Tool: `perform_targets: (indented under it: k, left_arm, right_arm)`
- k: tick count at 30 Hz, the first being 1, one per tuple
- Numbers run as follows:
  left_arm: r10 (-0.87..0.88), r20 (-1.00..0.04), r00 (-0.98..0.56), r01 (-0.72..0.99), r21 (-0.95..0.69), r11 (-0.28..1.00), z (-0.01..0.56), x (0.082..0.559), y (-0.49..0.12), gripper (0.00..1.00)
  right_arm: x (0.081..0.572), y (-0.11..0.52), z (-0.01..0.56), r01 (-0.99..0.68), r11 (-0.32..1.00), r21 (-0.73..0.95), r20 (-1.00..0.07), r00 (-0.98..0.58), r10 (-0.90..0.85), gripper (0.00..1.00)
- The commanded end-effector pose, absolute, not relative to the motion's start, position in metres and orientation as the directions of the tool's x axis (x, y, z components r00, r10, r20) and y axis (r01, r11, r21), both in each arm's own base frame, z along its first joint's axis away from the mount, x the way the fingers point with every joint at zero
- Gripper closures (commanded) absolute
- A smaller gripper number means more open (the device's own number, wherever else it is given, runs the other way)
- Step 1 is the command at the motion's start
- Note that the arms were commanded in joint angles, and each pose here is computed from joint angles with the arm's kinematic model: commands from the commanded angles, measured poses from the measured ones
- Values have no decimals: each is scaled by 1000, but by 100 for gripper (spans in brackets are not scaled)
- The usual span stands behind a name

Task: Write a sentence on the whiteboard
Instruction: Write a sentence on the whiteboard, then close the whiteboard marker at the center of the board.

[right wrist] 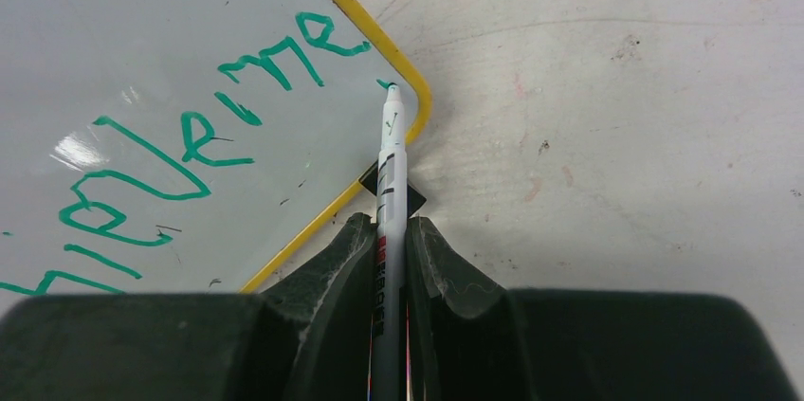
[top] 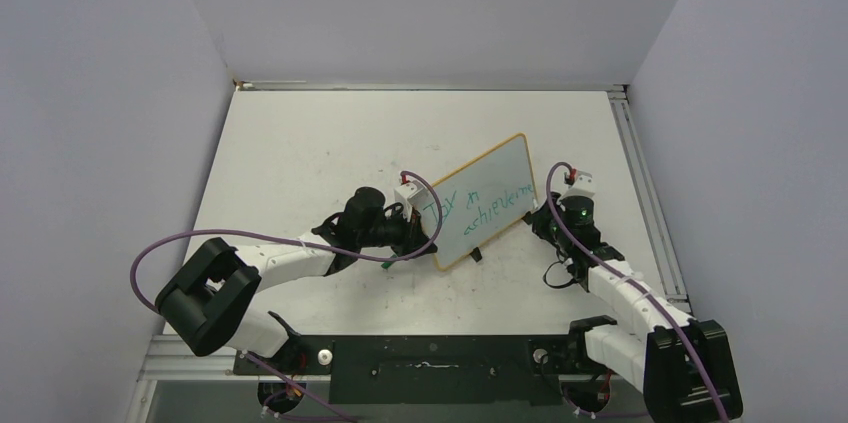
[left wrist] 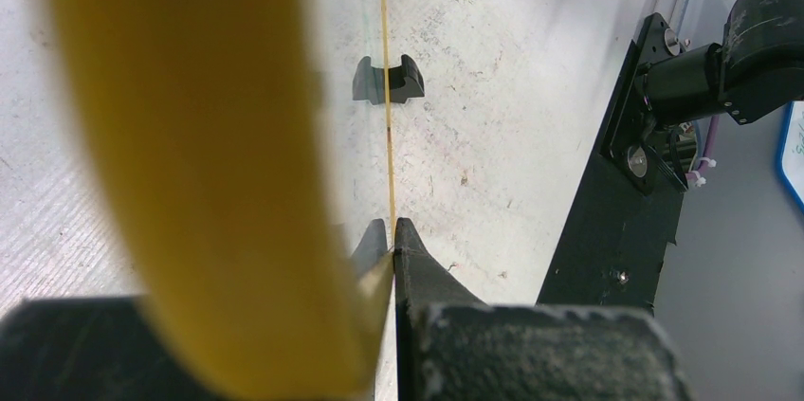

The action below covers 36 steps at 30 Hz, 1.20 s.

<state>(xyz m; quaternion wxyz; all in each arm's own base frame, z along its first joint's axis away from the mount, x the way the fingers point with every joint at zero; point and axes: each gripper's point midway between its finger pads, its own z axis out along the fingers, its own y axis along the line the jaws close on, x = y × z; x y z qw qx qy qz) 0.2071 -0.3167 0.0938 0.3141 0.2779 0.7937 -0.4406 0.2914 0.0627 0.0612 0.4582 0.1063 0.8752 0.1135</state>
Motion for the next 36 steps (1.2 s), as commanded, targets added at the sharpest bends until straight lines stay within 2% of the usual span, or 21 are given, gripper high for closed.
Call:
perform_targets:
  k: [1, 7, 12, 21, 26, 31, 36]
  left_arm:
    - [153, -755, -638, 737, -540, 407, 109, 200, -322, 100]
    - [148, -750, -644, 728, -543, 419, 107, 200, -320, 99]
    - [141, -754, -642, 727, -539, 424, 109, 200, -318, 83]
    - [134, -758, -638, 723, -531, 441, 110, 199, -313, 53]
    - [122, -760, -638, 711, -521, 471, 109, 199, -307, 41]
    - [73, -779, -623, 674, -488, 555, 111, 206, -289, 28]
    - [-11, -832, -555, 612, -417, 672, 133, 216, -256, 26]
  right_arm:
    - [307, 62, 98, 59, 948, 312, -838, -452, 304, 95]
    - [300, 48, 129, 103, 944, 314, -875, -355, 330, 95]
    - [296, 45, 151, 83, 940, 332, -897, -281, 341, 95]
    - [290, 45, 166, 56, 940, 335, -911, -236, 339, 95]
    - [288, 47, 175, 34, 939, 341, -915, -217, 340, 95]
    - [282, 61, 192, -58, 934, 351, -917, -223, 331, 95]
    - [264, 103, 224, -300, 872, 388, -909, -281, 308, 95]
